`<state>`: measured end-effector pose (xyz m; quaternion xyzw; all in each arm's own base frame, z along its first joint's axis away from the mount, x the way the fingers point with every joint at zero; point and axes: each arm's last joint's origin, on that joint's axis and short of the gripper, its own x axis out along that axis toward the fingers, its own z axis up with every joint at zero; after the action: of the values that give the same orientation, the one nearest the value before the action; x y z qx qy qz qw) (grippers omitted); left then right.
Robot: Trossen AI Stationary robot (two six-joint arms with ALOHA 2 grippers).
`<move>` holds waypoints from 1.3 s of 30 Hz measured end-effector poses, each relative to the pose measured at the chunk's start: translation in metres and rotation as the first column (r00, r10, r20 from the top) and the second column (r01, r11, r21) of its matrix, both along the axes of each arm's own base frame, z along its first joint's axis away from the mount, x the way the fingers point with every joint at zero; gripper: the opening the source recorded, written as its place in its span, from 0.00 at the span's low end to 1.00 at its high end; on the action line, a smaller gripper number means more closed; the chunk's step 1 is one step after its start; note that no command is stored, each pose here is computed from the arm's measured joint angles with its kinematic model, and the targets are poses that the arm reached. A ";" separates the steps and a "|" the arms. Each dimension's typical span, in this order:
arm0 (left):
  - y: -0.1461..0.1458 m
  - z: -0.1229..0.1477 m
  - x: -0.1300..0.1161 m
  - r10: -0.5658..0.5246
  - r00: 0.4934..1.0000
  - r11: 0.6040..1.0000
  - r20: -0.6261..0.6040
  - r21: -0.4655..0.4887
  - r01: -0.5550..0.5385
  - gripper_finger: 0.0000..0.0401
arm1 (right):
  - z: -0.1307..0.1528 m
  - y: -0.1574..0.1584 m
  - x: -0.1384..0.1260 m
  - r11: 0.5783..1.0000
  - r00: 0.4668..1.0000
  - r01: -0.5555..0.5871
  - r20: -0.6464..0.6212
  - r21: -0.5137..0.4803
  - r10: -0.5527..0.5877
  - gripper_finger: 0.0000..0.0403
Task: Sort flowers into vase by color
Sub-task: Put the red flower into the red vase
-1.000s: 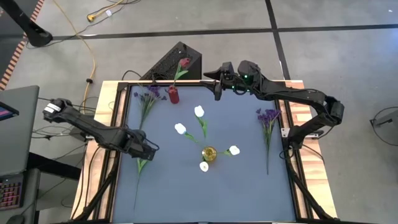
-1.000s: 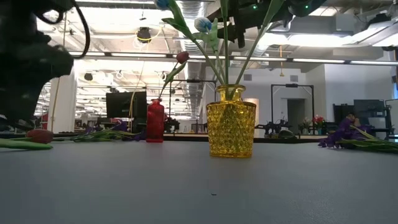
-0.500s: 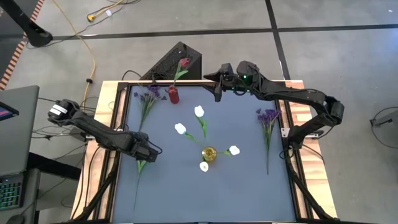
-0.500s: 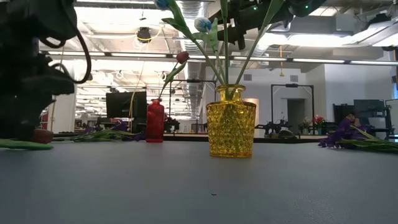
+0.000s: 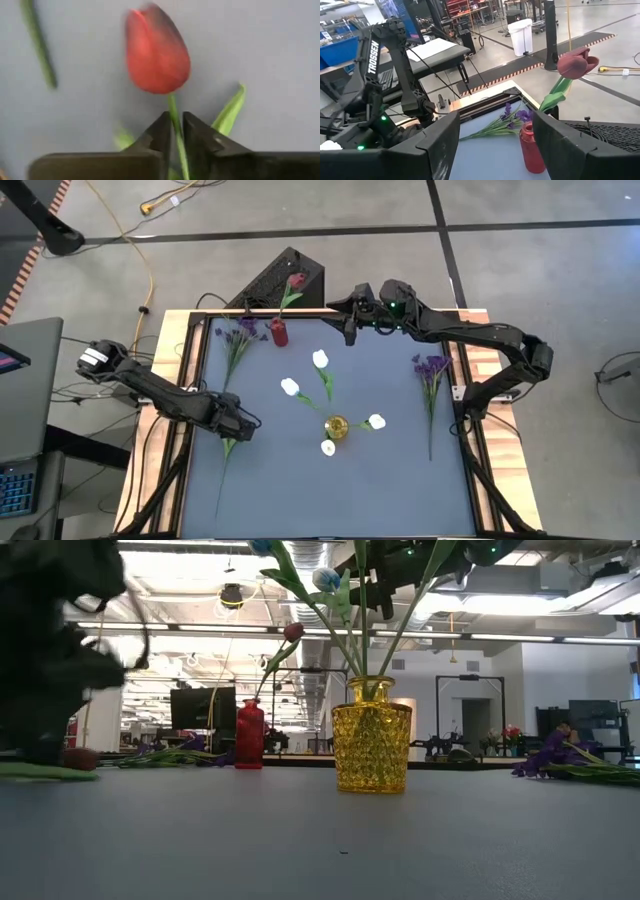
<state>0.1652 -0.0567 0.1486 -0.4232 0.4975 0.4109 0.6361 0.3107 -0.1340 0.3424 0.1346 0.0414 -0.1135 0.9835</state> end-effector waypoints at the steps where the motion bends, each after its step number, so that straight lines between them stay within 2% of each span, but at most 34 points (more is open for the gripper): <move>1: 0.000 0.006 0.003 0.000 1.000 1.000 0.024 0.020 -0.001 0.04 | 0.000 0.000 0.000 1.000 1.000 0.000 -0.003 0.002 0.000 0.69; 7: 0.017 0.053 0.023 -0.052 0.980 0.981 0.194 0.196 0.014 0.01 | -0.004 0.000 0.000 1.000 0.999 -0.003 -0.038 0.019 0.004 0.69; 10: 0.033 0.084 0.026 -0.099 0.963 0.945 0.252 0.326 0.012 0.00 | -0.005 0.000 -0.001 1.000 0.999 -0.003 -0.044 0.022 0.004 0.69; 12: 0.046 0.108 0.026 -0.130 0.945 0.902 0.300 0.432 -0.014 0.00 | -0.005 0.000 -0.001 1.000 0.999 -0.004 -0.044 0.022 0.005 0.69; 16: 0.069 0.158 0.015 -0.157 0.919 0.761 0.363 0.637 -0.122 0.00 | -0.005 0.002 0.000 0.999 0.999 -0.006 -0.041 0.042 0.008 0.69; 21: 0.090 0.212 -0.001 -0.228 0.871 0.547 0.436 0.797 -0.255 0.00 | -0.006 0.008 0.002 0.997 0.999 -0.020 -0.049 0.078 0.024 0.69; 27: 0.124 0.241 0.004 -0.445 0.820 0.306 0.361 0.921 -0.239 0.00 | -0.009 0.020 0.006 0.995 0.996 -0.054 -0.073 0.089 0.061 0.69; 29: 0.139 0.244 0.004 -0.467 0.819 0.248 0.333 0.939 -0.240 0.00 | -0.009 0.022 0.007 0.994 0.995 -0.059 -0.075 0.090 0.066 0.69; 33: 0.170 0.247 0.000 -0.448 0.834 0.184 0.321 0.946 -0.265 0.00 | -0.009 0.027 0.009 0.992 0.994 -0.071 -0.072 0.102 0.079 0.69; 39: 0.206 0.239 0.002 -0.504 0.774 0.238 0.383 0.923 -0.302 0.00 | -0.011 0.035 0.011 0.986 0.992 -0.087 -0.081 0.146 0.099 0.69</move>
<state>0.1673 0.1497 0.3876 -0.0123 -0.0757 0.4148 0.9067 0.3215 -0.0993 0.3318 0.1970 0.0990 -0.0700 0.9729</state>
